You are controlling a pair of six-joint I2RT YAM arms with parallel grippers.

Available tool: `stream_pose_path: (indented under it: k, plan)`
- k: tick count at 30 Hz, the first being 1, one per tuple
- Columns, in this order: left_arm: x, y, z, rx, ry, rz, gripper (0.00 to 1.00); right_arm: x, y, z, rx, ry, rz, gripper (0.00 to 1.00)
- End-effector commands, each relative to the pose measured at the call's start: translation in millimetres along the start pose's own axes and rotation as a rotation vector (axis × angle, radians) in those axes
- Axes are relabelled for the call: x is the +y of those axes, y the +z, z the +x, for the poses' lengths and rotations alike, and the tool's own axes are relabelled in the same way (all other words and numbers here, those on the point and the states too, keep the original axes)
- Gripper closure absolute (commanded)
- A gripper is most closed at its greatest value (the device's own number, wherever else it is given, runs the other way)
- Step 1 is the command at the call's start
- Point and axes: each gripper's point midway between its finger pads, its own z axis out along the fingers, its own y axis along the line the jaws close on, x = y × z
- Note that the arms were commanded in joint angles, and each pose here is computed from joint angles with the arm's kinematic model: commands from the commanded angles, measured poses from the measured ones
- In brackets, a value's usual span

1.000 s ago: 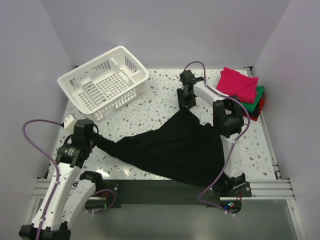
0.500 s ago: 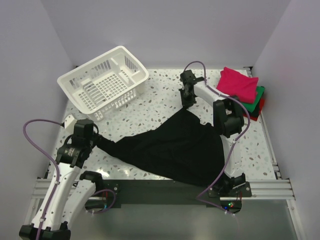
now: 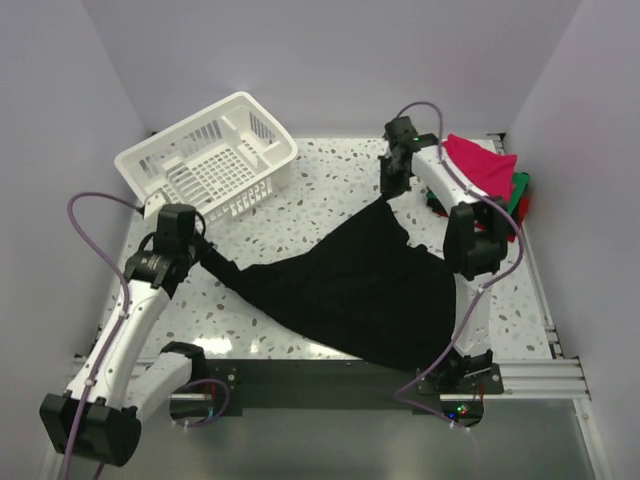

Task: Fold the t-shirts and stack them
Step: Flatten the tshirt out

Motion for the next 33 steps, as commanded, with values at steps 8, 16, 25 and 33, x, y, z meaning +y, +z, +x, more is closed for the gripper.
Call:
stream_pose_path:
  k: [8,16,25,33]
  plan:
    - [-154,-56,-203,-0.41,0.019,0.286,1.0,-53,-317,-129,-0.727,0.17,-0.055,1.0]
    - [-170,-171,-298,-0.678,-0.105,0.407,1.0,-84,-498,-105,-1.243,0.226,0.01,1.0]
    - [-137,-230,-298,-0.739,-0.164,0.451,1.0,-85,-591,-45,-1.486,0.208,-0.033,1.0]
    - [-118,-286,-322,-0.882,-0.189,0.479,1.0,-100,-642,-11,-1.631,0.226,0.029,1.0]
